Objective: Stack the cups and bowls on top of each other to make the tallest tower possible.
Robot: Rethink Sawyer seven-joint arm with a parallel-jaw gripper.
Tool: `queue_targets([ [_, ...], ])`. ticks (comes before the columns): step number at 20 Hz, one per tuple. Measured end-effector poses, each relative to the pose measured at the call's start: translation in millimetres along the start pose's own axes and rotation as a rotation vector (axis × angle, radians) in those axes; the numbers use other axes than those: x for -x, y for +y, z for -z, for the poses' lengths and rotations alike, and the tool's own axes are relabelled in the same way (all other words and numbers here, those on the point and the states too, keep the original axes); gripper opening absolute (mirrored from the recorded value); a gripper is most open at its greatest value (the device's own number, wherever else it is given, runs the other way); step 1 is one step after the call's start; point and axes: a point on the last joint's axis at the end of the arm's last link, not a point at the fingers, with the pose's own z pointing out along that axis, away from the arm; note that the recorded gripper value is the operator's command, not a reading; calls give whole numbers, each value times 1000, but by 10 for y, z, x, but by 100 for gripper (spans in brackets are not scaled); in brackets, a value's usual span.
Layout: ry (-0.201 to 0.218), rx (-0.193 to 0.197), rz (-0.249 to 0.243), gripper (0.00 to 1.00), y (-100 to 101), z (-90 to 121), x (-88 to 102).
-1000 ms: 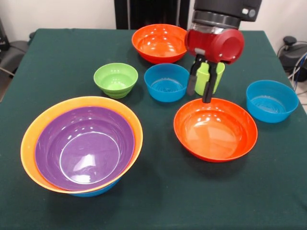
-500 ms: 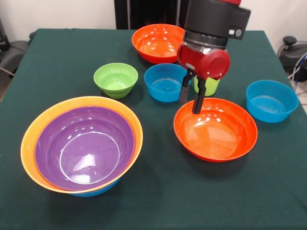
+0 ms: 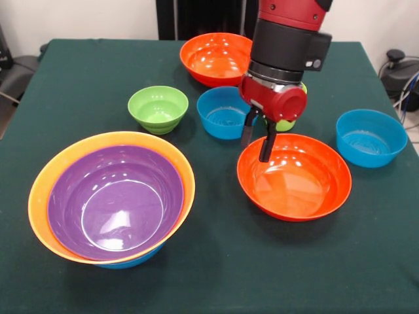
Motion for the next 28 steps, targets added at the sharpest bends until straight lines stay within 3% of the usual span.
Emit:
queue_targets([
  [4,-7,-6,53,100,-103,-22,37],
  [10,-19,-16,94,100,-274,-57,278],
  [24,18,-5,99,100,-352,-150,397],
  [28,49,12,90,100,-345,-205,398],
])
